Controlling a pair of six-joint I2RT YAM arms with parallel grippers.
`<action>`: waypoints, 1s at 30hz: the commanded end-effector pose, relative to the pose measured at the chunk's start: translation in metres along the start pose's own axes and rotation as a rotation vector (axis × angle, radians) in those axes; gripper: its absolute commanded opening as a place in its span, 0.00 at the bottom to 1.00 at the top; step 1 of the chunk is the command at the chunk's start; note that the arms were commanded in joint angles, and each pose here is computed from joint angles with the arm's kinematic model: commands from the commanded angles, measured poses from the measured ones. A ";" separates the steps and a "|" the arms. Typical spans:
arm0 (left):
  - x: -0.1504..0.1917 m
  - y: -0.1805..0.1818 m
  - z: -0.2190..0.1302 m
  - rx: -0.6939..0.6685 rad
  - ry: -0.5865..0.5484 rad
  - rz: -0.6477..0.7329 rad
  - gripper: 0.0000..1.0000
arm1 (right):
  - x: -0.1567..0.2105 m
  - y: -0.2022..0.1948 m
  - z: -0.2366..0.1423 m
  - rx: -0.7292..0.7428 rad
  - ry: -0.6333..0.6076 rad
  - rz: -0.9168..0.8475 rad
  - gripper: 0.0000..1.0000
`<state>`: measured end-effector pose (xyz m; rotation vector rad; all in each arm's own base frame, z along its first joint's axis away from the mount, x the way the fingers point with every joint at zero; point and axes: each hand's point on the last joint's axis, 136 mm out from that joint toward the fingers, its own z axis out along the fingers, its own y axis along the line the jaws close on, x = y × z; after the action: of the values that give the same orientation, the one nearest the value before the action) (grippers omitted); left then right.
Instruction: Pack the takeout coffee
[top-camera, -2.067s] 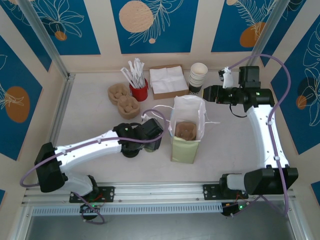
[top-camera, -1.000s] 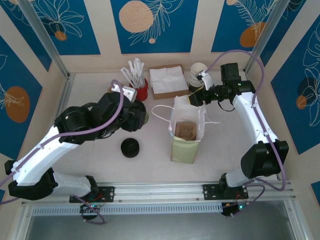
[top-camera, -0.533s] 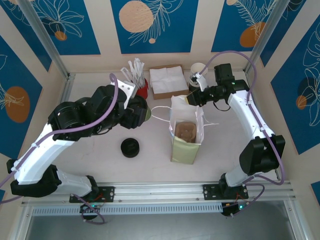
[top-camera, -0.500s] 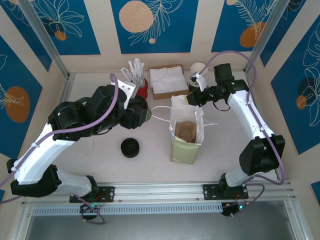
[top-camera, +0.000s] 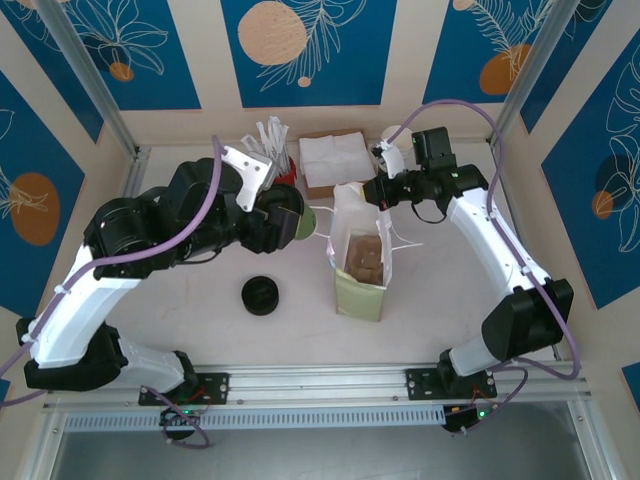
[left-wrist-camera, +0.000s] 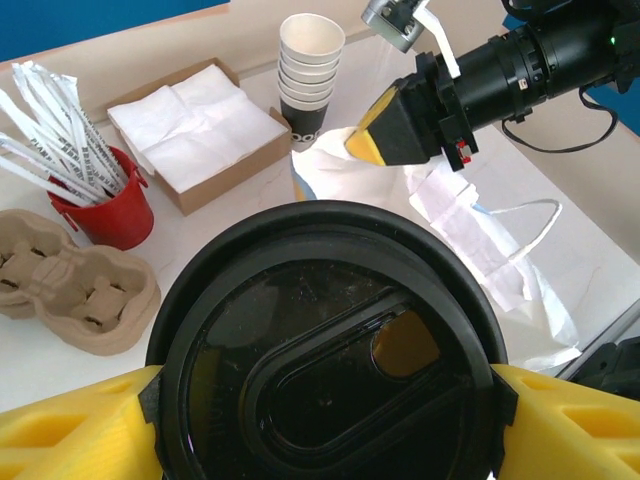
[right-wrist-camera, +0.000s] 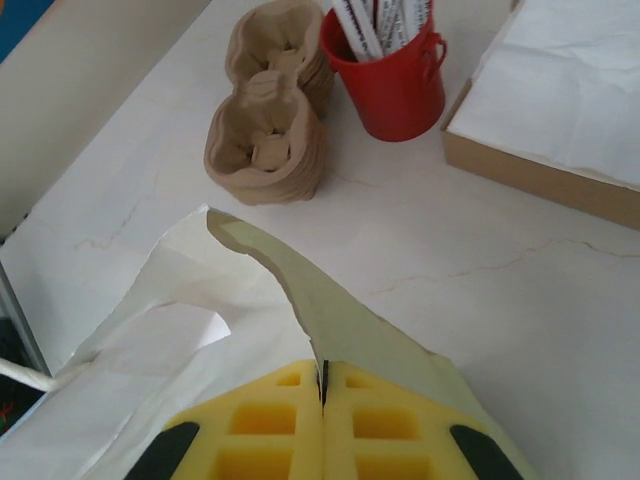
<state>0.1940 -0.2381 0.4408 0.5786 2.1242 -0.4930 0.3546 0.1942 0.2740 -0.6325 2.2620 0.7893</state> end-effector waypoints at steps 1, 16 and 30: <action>-0.008 -0.006 -0.003 0.041 -0.019 0.015 0.77 | -0.009 -0.002 -0.006 0.049 -0.061 0.120 0.07; -0.012 -0.023 0.009 0.098 -0.006 0.018 0.77 | -0.025 0.005 0.004 0.034 -0.190 0.376 0.05; -0.009 -0.023 0.019 0.084 0.013 0.019 0.77 | -0.027 0.024 0.033 -0.012 -0.187 0.474 0.01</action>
<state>0.1945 -0.2659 0.4348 0.6427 2.1436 -0.5646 0.3703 0.2330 0.2841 -0.0438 2.2595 1.0106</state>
